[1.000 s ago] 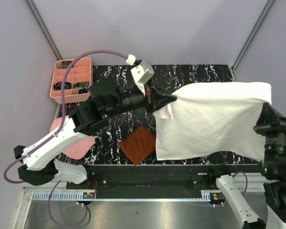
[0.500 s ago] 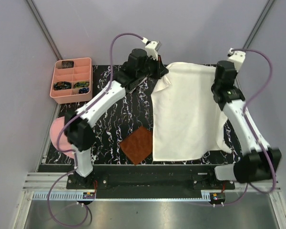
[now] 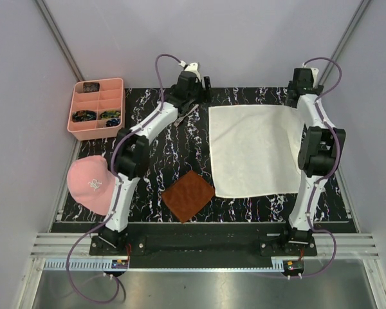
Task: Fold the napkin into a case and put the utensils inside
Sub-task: Flatten out the crumpled napkin at the corner of the board.
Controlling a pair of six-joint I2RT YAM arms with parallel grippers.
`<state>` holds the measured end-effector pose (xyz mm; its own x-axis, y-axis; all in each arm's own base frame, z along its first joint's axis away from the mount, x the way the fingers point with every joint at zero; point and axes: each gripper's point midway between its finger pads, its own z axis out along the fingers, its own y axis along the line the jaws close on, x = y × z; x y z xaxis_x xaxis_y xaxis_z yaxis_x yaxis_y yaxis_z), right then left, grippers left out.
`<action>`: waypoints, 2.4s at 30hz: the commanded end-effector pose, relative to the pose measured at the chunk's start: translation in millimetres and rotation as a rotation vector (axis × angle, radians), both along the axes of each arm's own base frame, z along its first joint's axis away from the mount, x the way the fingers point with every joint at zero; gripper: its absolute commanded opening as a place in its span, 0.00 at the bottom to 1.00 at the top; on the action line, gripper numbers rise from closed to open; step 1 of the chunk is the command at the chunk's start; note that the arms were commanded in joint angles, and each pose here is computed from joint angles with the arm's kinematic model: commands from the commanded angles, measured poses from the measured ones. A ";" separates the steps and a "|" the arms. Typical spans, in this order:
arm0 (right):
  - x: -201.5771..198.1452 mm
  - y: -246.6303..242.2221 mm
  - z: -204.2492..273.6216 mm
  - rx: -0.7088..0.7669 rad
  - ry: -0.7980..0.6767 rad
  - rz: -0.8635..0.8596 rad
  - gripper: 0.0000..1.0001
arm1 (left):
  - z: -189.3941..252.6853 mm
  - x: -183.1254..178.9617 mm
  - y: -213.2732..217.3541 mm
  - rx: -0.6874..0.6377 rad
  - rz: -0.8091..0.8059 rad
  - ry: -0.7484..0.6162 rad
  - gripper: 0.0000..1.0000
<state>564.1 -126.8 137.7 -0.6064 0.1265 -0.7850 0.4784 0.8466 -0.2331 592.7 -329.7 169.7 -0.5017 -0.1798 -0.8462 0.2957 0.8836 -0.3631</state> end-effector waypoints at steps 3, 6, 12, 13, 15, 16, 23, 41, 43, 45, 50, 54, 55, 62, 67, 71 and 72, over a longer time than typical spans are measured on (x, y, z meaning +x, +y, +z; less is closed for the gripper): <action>-70.5 31.5 50.4 0.160 0.047 -0.023 0.93 | 118.9 -101.2 -26.6 -0.238 -0.116 -0.075 0.69; -102.4 45.5 27.2 0.244 0.101 -0.027 0.94 | 77.1 -165.0 -54.0 -0.253 -0.243 0.068 0.58; -101.8 33.3 37.0 0.318 0.019 -0.045 0.90 | 44.4 -251.8 -104.7 -0.225 -0.415 0.207 0.48; -95.7 30.3 35.1 0.342 0.004 -0.045 0.89 | 35.3 -257.3 -107.9 -0.209 -0.428 0.222 0.45; -79.5 17.1 46.8 0.380 -0.062 -0.054 0.81 | 22.1 -267.5 -113.3 -0.186 -0.438 0.241 0.42; -74.1 11.2 39.9 0.389 -0.059 -0.065 0.77 | 8.5 -268.7 -112.8 -0.164 -0.431 0.266 0.36; -30.7 -30.7 20.4 0.434 -0.130 -0.101 0.46 | -35.0 -286.1 -107.7 -0.035 -0.472 0.382 0.17; 11.2 -14.8 -71.1 0.622 -0.040 -0.077 0.19 | -15.5 -302.8 -74.5 -0.019 -0.483 0.410 0.19; 8.4 -14.3 -82.1 0.627 -0.019 -0.085 0.20 | 6.7 -300.9 -57.4 -0.030 -0.464 0.377 0.20; 7.3 -15.7 -95.8 0.621 0.009 -0.091 0.20 | 25.5 -305.7 -38.1 -0.045 -0.451 0.342 0.22; 13.2 -37.6 -118.4 0.533 0.079 -0.125 0.20 | 60.8 -303.3 13.1 -0.037 -0.377 0.267 0.27; 24.3 -42.6 -159.0 0.614 0.144 -0.168 0.21 | 77.5 -299.7 28.5 -0.037 -0.349 0.251 0.28; 19.3 -44.0 -159.8 0.633 0.162 -0.199 0.21 | 84.4 -298.1 27.0 -0.047 -0.352 0.241 0.29; 89.1 -56.2 -85.6 0.606 -0.189 -0.075 0.20 | 63.2 -286.1 -14.0 -0.055 -0.384 0.309 0.29; 122.1 -45.3 3.4 0.485 -0.379 0.048 0.20 | 25.5 -276.3 -63.3 -0.020 -0.437 0.369 0.28; 87.8 -34.6 65.3 0.456 -0.365 0.006 0.41 | 2.9 -269.3 -84.7 -0.001 -0.441 0.398 0.28; 76.3 -28.0 67.1 0.476 -0.331 0.007 0.48 | -2.4 -265.2 -84.6 0.011 -0.422 0.396 0.29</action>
<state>660.6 -173.4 77.1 -0.4289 0.5646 -0.7052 0.5023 0.7979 0.3333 311.6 -397.6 156.2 -0.8298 0.1472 -0.5384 0.4575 0.7319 -0.5050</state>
